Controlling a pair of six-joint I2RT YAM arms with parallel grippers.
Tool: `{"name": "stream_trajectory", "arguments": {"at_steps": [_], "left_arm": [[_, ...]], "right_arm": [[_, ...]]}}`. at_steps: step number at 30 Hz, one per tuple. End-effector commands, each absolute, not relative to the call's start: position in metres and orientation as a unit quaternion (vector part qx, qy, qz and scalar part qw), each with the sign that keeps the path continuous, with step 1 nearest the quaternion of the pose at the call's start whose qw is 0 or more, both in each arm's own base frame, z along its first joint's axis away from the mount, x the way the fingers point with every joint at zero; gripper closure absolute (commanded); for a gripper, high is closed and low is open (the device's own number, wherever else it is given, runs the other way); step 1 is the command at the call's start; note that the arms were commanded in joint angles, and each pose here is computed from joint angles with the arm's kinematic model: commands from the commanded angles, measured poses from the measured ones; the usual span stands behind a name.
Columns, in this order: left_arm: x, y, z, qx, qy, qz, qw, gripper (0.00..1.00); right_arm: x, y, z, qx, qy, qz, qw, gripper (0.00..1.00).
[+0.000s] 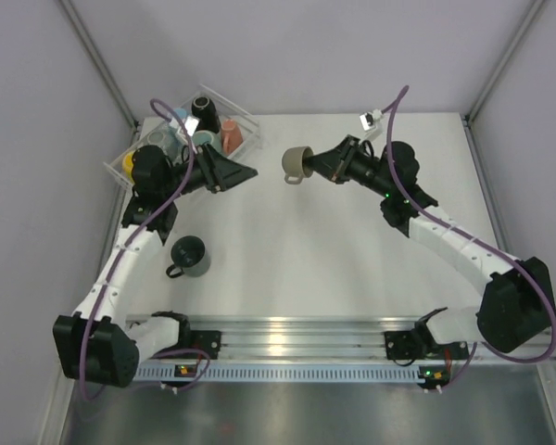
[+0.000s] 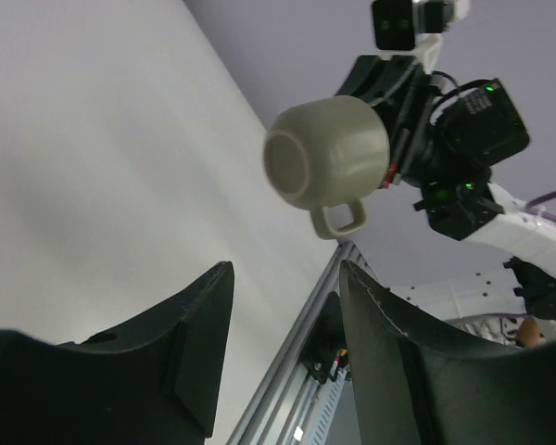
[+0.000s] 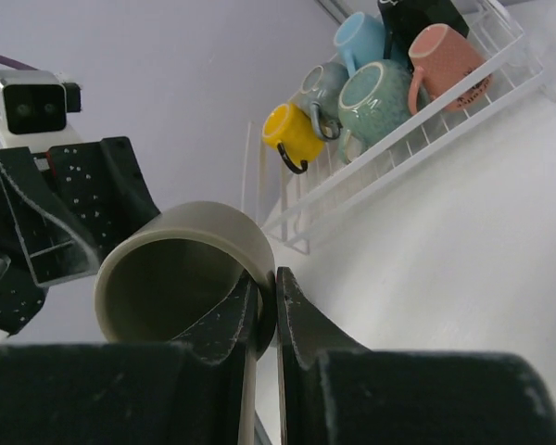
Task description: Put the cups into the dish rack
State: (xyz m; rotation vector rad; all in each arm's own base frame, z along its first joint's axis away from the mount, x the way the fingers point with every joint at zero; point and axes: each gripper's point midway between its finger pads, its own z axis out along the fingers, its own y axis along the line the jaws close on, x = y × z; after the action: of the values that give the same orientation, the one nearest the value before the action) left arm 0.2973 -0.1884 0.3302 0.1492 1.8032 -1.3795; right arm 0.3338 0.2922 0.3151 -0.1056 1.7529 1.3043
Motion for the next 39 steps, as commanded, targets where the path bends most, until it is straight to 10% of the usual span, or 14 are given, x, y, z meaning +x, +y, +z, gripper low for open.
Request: {"name": "stream_trajectory", "arguments": {"at_steps": [1, 26, 33, 39], "left_arm": [[0.277, -0.218, 0.365, 0.119, 0.665, -0.597, 0.433, 0.45], [0.249, -0.293, 0.383, 0.108, 0.597, -0.731, 0.312, 0.43], [0.252, -0.296, 0.384, 0.09, 0.6, -0.739, 0.293, 0.6], [0.257, -0.298, 0.383, 0.077, 0.604, -0.743, 0.278, 0.97]], "right_arm": [[0.321, 0.289, 0.367, -0.039, 0.623, 0.601, 0.499, 1.0], [0.298, 0.288, 0.379, -0.063, 0.535, 0.662, 0.52, 1.0], [0.299, 0.292, 0.367, -0.073, 0.547, 0.652, 0.52, 1.0], [0.296, 0.293, 0.354, -0.086, 0.565, 0.632, 0.524, 1.0]]}}
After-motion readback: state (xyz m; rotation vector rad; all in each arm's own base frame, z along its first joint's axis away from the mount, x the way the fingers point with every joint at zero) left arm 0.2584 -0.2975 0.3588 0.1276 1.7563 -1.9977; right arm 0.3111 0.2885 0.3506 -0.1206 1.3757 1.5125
